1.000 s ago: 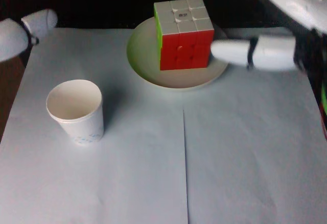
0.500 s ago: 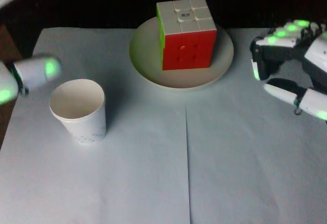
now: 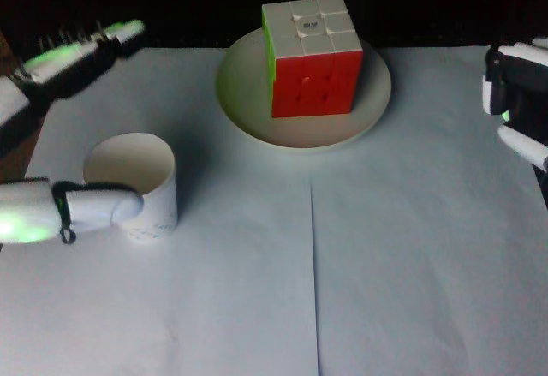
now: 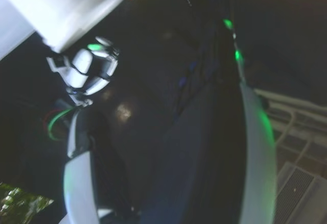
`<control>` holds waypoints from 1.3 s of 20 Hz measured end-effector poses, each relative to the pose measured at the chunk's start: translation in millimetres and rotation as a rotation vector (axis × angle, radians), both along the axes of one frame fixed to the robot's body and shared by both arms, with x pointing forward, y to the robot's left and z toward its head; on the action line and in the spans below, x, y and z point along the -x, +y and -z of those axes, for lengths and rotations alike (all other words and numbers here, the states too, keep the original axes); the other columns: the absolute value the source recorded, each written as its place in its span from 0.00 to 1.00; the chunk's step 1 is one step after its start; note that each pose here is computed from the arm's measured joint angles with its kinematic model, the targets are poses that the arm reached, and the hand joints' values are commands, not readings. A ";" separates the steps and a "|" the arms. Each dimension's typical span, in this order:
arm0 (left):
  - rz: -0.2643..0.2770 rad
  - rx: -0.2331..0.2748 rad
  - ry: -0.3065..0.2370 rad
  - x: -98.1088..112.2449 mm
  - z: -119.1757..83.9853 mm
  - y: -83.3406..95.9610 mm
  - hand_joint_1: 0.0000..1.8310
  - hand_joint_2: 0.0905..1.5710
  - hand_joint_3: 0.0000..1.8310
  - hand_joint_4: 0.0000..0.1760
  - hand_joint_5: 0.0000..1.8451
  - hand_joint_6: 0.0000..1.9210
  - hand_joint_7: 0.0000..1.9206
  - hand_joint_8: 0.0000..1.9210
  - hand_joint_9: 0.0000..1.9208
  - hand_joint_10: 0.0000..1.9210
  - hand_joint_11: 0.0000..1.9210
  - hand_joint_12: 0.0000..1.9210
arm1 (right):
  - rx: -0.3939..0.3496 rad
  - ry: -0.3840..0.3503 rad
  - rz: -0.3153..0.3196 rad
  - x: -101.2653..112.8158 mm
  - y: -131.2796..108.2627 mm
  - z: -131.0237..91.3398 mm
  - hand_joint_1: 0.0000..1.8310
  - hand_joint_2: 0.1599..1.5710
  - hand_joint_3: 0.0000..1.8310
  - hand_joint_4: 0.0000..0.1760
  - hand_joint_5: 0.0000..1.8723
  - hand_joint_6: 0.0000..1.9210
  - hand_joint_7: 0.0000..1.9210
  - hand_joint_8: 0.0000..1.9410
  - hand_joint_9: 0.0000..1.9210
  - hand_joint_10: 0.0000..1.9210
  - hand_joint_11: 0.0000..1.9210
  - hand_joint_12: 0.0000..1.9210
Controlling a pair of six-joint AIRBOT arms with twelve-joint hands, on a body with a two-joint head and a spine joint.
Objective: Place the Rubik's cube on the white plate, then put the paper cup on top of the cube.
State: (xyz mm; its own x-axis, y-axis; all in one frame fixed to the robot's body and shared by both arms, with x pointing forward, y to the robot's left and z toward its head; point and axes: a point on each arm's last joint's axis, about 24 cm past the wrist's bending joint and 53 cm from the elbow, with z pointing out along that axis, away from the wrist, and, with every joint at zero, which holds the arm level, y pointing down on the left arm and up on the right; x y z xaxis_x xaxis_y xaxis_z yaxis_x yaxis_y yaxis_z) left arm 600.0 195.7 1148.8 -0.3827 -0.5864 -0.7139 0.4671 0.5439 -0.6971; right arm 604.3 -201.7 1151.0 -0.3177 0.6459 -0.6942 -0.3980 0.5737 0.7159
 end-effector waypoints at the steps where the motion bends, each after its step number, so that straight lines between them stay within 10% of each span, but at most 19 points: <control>1: -0.004 -0.011 0.021 -2.0 8.1 0.0 0.42 0.63 0.00 0.14 0.00 0.00 0.00 0.00 0.00 0.00 0.00 0.00 | -0.002 0.001 0.001 0.3 0.3 0.1 0.41 0.87 0.00 0.74 0.26 0.89 0.20 0.70 0.17 0.69 0.01 0.86; 2: -0.012 -0.022 0.047 -5.0 18.0 1.0 0.33 0.61 0.00 0.15 0.00 0.00 0.00 0.00 0.00 0.00 0.02 0.01 | 0.001 0.000 0.001 0.3 0.3 0.1 0.54 0.88 0.00 0.00 0.20 0.90 0.30 0.84 0.17 0.66 0.00 0.82; 4: -0.020 -0.050 0.082 -7.8 31.4 3.1 0.35 0.61 0.00 0.38 0.00 0.00 0.00 0.00 0.00 0.00 0.02 0.01 | -0.001 0.000 0.002 0.1 -0.1 0.0 0.58 0.89 0.00 0.00 0.18 0.89 0.32 0.90 0.18 0.70 0.00 0.86; 6: -0.027 -0.068 0.106 -11.0 40.5 4.6 0.37 0.62 0.00 0.58 0.02 0.00 0.03 0.00 0.01 0.00 0.00 0.34 | 0.000 0.000 0.004 -0.1 -0.5 0.1 0.57 0.88 0.00 0.00 0.19 0.89 0.32 0.88 0.15 0.69 0.00 0.86; 7: -0.032 -0.073 0.112 -13.5 43.7 6.0 0.41 0.63 0.00 0.55 0.06 0.00 0.06 0.00 0.03 0.01 0.00 0.42 | -0.001 0.001 0.007 -0.5 -1.1 0.0 0.42 0.87 0.00 0.64 0.26 0.88 0.19 0.68 0.16 0.69 0.02 0.90; 8: -0.036 -0.078 0.119 -15.4 45.6 6.7 0.42 0.65 0.00 0.52 0.07 0.00 0.07 0.00 0.05 0.01 0.00 0.44 | -0.001 0.000 0.006 -0.4 -1.0 -0.2 0.54 0.88 0.00 0.00 0.20 0.89 0.30 0.84 0.16 0.69 0.00 0.88; 9: -0.038 -0.077 0.126 -17.4 48.3 6.5 0.49 0.67 0.00 0.44 0.12 0.01 0.13 0.01 0.10 0.02 0.00 0.48 | -0.001 0.001 0.006 -0.4 -0.9 0.0 0.57 0.89 0.00 0.00 0.18 0.89 0.31 0.92 0.19 0.74 0.06 0.91; 10: -0.039 -0.073 0.133 -18.9 50.2 5.8 0.56 0.67 0.00 0.13 0.23 0.07 0.24 0.10 0.10 0.37 0.00 0.76 | 0.000 -0.001 0.003 0.1 -0.2 -0.2 0.57 0.89 0.00 0.00 0.18 0.88 0.31 0.92 0.17 0.75 0.04 0.92; 11: -0.038 -0.070 0.135 -18.9 50.5 5.6 0.56 0.67 0.00 0.13 0.23 0.07 0.24 0.10 0.10 0.37 0.00 0.76 | 0.001 -0.001 0.001 0.3 0.2 -0.2 0.57 0.89 0.00 0.00 0.18 0.88 0.31 0.92 0.17 0.75 0.04 0.92; 12: -0.034 -0.071 0.137 -18.3 51.1 4.6 0.60 0.68 0.00 0.00 0.20 0.49 0.20 0.61 0.11 0.80 0.00 0.98 | 0.001 -0.001 0.001 0.2 0.1 0.0 0.43 0.86 0.00 0.64 0.27 0.87 0.21 0.73 0.17 0.68 0.00 0.85; 13: -0.034 -0.065 0.136 -18.8 49.8 4.3 0.68 0.80 0.00 0.00 0.18 0.80 0.34 0.79 0.20 0.91 0.16 1.00 | 0.000 0.001 0.007 -0.5 -1.0 0.2 0.62 0.84 0.00 0.00 0.13 0.56 0.27 0.83 0.18 0.67 0.00 0.85; 15: -0.034 -0.061 0.130 -19.9 47.4 3.7 0.70 0.78 0.00 0.00 0.16 0.89 0.32 0.83 0.23 1.00 0.23 1.00 | -0.002 0.001 0.009 -0.7 -1.4 -0.1 0.67 0.84 0.00 0.00 0.14 0.51 0.29 0.85 0.19 0.68 0.01 0.88; 18: -0.033 -0.065 0.132 -20.2 48.1 3.4 0.61 0.80 0.01 0.00 0.36 0.74 0.31 0.89 0.29 1.00 0.34 1.00 | 0.000 0.001 0.007 -0.4 -0.8 0.4 0.42 0.79 0.00 0.00 0.15 0.48 0.20 0.63 0.18 0.60 0.00 0.82; 20: -0.031 -0.057 0.121 -20.5 44.8 2.4 0.69 0.70 0.00 0.00 0.25 0.99 0.26 1.00 0.35 1.00 0.40 1.00 | 0.000 0.000 0.006 -0.3 -0.7 0.2 0.43 0.80 0.00 0.00 0.16 0.46 0.19 0.60 0.20 0.68 0.11 0.88; 22: -0.019 -0.052 0.114 -19.0 41.7 -1.8 0.59 0.80 0.06 0.00 0.32 0.81 0.31 0.91 0.32 1.00 0.39 1.00 | 0.000 0.001 0.002 0.2 0.5 0.8 0.42 0.79 0.00 0.00 0.16 0.47 0.22 0.62 0.18 0.64 0.02 0.84; 24: 0.003 -0.051 0.089 -15.2 32.2 -5.7 0.71 0.78 0.01 0.00 0.20 0.94 0.35 0.80 0.28 1.00 0.35 1.00 | 0.000 0.001 0.002 0.2 0.6 0.9 0.42 0.79 0.00 0.00 0.16 0.46 0.23 0.68 0.18 0.65 0.00 0.85; 25: 0.011 -0.043 0.064 -16.0 22.1 -8.1 0.71 0.79 0.01 0.00 0.19 1.00 0.34 0.81 0.26 1.00 0.31 1.00 | -0.001 0.001 0.004 0.0 0.0 0.8 0.67 0.82 0.00 0.00 0.16 0.46 0.31 0.82 0.18 0.69 0.00 0.85; 26: 0.011 -0.026 0.037 -18.2 11.7 -8.8 0.70 0.80 0.01 0.00 0.18 1.00 0.33 0.83 0.24 1.00 0.29 1.00 | -0.001 0.002 0.006 -0.2 -0.1 0.9 0.67 0.84 0.00 0.00 0.16 0.46 0.29 0.85 0.19 0.71 0.03 0.89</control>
State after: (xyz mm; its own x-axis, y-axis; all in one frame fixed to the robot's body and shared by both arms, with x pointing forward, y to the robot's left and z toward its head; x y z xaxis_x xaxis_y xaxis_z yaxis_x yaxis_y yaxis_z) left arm 618.2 186.9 1137.1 -0.4158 -0.5635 -0.7138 0.4471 0.5568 -0.7000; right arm 604.5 -201.8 1150.1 -0.3154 0.6487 -0.6926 -0.3935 0.5748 0.7175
